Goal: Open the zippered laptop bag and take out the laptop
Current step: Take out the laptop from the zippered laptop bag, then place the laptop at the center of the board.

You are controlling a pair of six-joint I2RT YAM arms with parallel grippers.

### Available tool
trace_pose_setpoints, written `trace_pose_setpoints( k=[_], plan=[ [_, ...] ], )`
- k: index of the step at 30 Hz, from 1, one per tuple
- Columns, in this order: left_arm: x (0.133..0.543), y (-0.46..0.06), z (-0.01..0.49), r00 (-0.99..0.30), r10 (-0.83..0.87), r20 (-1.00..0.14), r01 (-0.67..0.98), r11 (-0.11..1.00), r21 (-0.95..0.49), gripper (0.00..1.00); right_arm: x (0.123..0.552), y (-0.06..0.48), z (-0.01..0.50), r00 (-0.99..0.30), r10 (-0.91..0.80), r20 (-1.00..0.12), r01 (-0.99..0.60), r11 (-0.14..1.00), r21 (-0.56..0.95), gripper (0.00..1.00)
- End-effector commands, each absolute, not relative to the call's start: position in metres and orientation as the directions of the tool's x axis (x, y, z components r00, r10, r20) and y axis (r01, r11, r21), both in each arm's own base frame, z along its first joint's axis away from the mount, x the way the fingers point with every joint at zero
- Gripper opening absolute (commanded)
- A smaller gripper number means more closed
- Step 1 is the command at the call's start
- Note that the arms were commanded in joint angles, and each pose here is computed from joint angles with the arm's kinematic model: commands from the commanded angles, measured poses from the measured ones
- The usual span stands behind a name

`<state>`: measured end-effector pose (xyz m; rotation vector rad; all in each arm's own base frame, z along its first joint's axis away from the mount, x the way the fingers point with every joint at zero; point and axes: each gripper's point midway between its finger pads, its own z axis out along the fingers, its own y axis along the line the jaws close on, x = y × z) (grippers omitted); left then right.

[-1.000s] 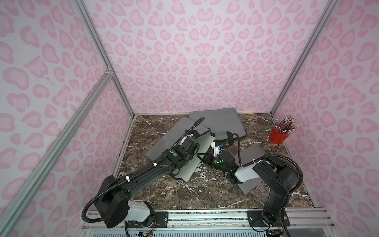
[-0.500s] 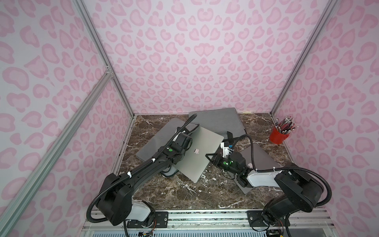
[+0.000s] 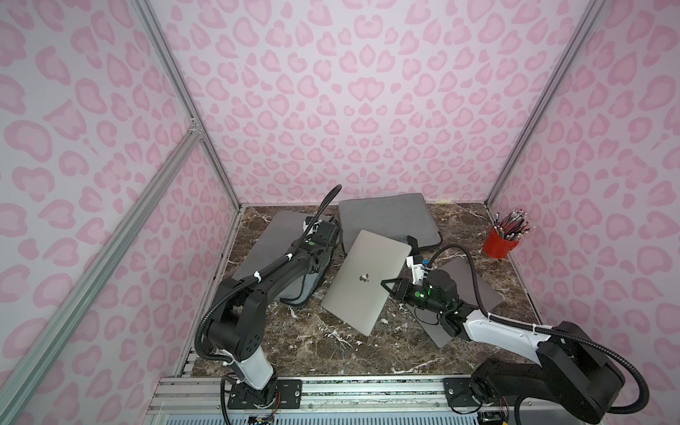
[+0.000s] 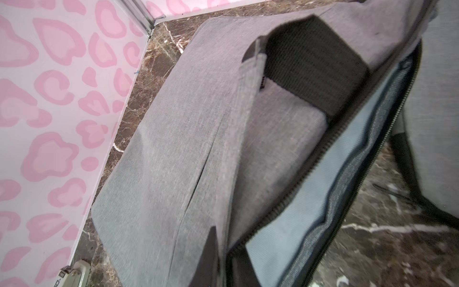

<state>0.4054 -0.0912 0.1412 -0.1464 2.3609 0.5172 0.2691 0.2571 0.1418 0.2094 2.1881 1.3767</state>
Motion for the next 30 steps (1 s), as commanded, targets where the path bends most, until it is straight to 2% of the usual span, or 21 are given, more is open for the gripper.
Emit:
trace_pose_setpoints(
  k=[1,8,12,15,17,20,22,30],
  plan=[
    [0.412,-0.087,0.145,-0.727,0.024,-0.686,-0.291,0.894,0.34,0.01,0.265,0.26,0.161,-0.832,0.373,-0.41,-0.235,0.432,0.871,0.0],
    [0.427,-0.095,0.132,-0.748,0.05,-0.661,-0.261,0.895,0.362,0.01,0.257,0.263,0.158,-0.859,0.346,-0.376,-0.219,0.415,0.883,0.0],
    [0.429,-0.096,0.121,-0.77,0.053,-0.635,-0.253,0.889,0.381,0.14,0.251,0.271,0.158,-0.884,0.294,-0.363,-0.232,0.396,0.888,0.0],
    [0.429,-0.096,0.112,-0.786,0.047,-0.617,-0.247,0.89,0.382,0.28,0.245,0.276,0.153,-0.901,0.257,-0.349,-0.228,0.401,0.887,0.0],
    [0.429,-0.098,0.108,-0.792,0.041,-0.609,-0.24,0.896,0.373,0.49,0.242,0.277,0.148,-0.909,0.245,-0.337,-0.218,0.41,0.886,0.0],
    [0.428,-0.101,0.109,-0.793,0.038,-0.608,-0.228,0.907,0.354,0.7,0.237,0.278,0.142,-0.917,0.233,-0.323,-0.208,0.412,0.887,0.0],
    [0.427,-0.103,0.113,-0.791,0.04,-0.611,-0.217,0.915,0.341,0.78,0.234,0.278,0.138,-0.924,0.229,-0.306,-0.192,0.414,0.89,0.0],
    [0.418,-0.109,0.142,-0.764,0.003,-0.646,-0.203,0.948,0.244,0.95,0.213,0.281,0.111,-0.955,0.171,-0.241,-0.142,0.451,0.881,0.0]
  ],
)
